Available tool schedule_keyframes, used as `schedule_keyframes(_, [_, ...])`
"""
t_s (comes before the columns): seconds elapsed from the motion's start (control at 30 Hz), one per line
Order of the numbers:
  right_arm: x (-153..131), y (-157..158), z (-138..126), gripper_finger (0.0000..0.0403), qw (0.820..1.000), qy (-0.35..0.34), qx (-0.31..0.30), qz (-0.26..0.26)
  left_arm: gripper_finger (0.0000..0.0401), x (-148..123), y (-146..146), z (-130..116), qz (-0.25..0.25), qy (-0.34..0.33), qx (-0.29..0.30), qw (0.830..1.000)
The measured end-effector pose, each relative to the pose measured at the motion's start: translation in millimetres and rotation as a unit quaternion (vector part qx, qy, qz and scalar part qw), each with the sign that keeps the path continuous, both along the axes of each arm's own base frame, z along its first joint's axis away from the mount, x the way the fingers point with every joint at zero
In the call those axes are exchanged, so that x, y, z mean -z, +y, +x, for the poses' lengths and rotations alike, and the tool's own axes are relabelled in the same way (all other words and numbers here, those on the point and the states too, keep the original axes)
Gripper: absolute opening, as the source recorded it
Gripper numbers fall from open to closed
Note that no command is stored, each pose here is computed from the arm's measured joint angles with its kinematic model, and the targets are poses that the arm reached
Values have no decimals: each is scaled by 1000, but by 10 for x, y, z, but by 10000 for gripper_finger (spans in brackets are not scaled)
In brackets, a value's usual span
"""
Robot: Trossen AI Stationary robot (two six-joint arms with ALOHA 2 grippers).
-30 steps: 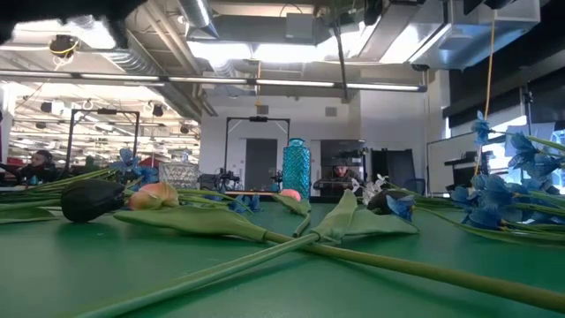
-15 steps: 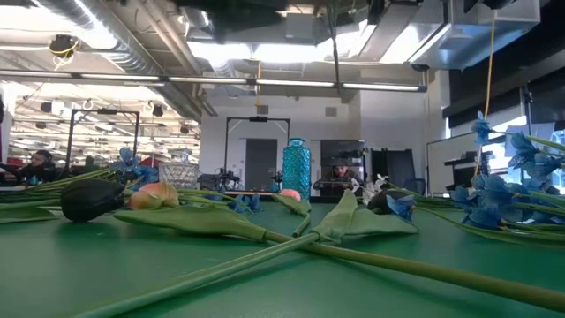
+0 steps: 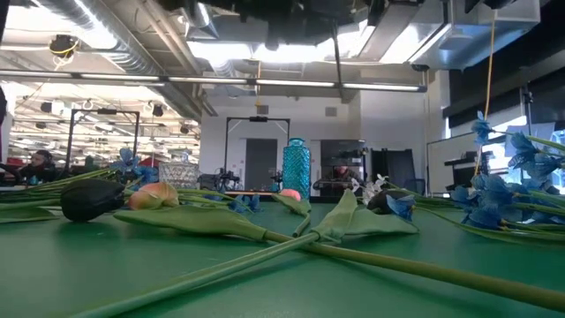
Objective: Sort flowers into vase by color
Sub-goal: Put the bottom white flowers into the transparent vase
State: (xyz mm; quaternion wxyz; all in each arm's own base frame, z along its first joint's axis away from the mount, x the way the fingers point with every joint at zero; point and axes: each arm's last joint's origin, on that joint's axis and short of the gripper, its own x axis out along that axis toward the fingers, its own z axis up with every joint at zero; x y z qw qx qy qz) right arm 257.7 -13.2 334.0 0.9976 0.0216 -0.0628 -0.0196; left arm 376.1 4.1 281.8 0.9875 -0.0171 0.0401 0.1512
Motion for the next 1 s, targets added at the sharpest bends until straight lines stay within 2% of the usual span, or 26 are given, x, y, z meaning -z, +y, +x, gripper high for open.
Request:
schedule_keyframes(0.1, [23, 0, 2, 7, 1000, 12, 0, 1, 174, 68, 11, 30, -7, 9, -7, 1000])
schedule_keyframes(0.17, [32, 0, 3, 10, 1000, 17, 0, 1, 152, 86, 21, 24, -18, 13, -30, 999])
schedule_keyframes(0.37, [36, -5, 3, 28, 1000, 19, 5, 0, 20, 86, -27, 4, -23, 6, -103, 994])
schedule_keyframes(0.53, [30, -16, -13, 41, 999, 21, 27, -3, 7, 46, -103, -43, 25, 20, -164, 986])
schedule_keyframes(0.63, [-13, -12, -89, 60, 999, 24, 31, -18, 5, -107, -196, -156, 60, 24, -195, 979])
schedule_keyframes(0.73, [-95, -15, -211, 93, 998, 18, 53, -32, 4, -271, -289, -309, 73, 29, -218, 973])
schedule_keyframes(0.83, [-183, -18, -351, 134, 997, 8, 70, -35, 3, -322, -368, -440, 87, 61, -226, 968])
schedule_keyframes(1.0, [-214, -14, -530, 193, 996, 30, 76, -36, 3, -392, -345, -745, 91, 113, -288, 947])
